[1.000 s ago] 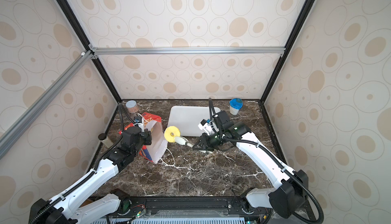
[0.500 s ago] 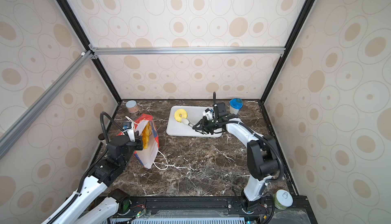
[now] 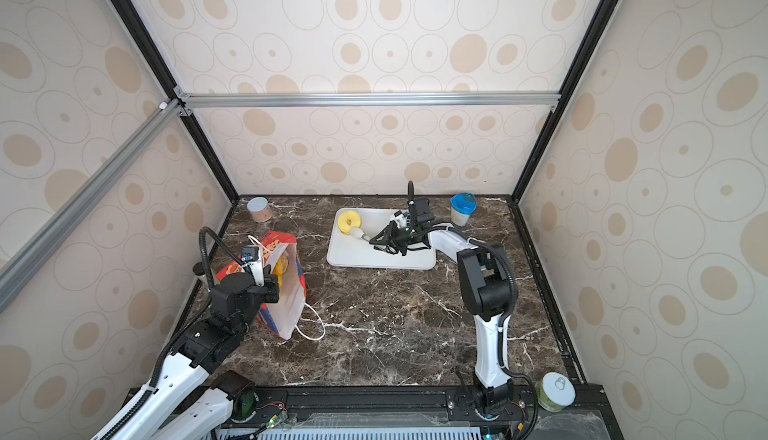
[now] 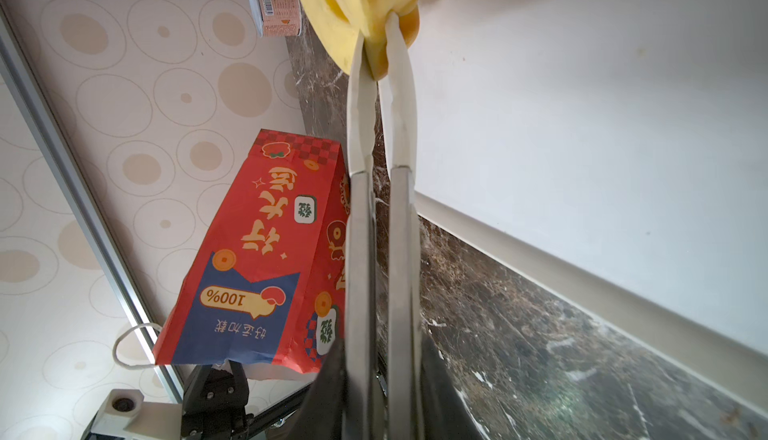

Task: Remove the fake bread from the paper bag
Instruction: 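Lower the yellow ring bread onto the white tray and open the tongs, then carry the empty tongs with the right gripper back to the bag mouth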

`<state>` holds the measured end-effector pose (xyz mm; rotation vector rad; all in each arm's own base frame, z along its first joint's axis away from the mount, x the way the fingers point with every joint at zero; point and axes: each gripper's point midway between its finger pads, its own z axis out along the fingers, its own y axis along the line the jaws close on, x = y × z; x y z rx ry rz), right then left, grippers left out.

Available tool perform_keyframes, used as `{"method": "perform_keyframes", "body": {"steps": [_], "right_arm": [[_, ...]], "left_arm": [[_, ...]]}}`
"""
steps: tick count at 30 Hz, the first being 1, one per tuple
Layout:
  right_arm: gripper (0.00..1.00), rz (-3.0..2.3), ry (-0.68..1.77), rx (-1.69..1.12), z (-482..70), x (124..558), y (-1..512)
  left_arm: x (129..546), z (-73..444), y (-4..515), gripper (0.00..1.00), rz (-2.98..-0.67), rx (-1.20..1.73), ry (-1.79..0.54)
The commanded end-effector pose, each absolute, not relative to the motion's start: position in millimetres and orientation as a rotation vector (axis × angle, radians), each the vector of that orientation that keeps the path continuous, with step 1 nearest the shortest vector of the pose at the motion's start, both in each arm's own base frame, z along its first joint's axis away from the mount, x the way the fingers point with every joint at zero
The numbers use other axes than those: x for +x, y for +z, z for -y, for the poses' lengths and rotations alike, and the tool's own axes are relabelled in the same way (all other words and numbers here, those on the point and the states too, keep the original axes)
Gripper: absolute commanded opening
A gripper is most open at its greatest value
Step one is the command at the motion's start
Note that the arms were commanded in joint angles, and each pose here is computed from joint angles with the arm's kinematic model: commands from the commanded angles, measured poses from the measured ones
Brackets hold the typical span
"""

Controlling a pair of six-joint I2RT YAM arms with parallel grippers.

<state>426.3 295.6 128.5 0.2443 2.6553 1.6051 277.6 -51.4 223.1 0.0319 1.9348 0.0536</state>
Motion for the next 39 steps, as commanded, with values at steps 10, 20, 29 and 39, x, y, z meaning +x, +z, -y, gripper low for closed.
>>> {"method": "perform_keyframes", "body": {"steps": [10,20,29,39], "right_arm": [[0.35,-2.615,1.624,0.180,-288.5,421.2,145.4],[0.46,-2.575,1.651,0.153,-281.3,414.0,153.4],[0.40,-2.543,1.682,0.119,-272.6,381.9,173.4],[0.40,-2.570,1.723,-0.187,-280.8,258.4,218.7]], "left_arm": [[277.8,79.2,244.6,0.00,-1.884,0.137,-0.103],[277.5,79.3,248.3,0.00,-1.890,0.126,-0.111],[275.4,79.7,250.0,0.00,-1.901,0.157,-0.099],[278.8,98.2,240.1,0.00,-1.950,0.231,-0.172]]}}
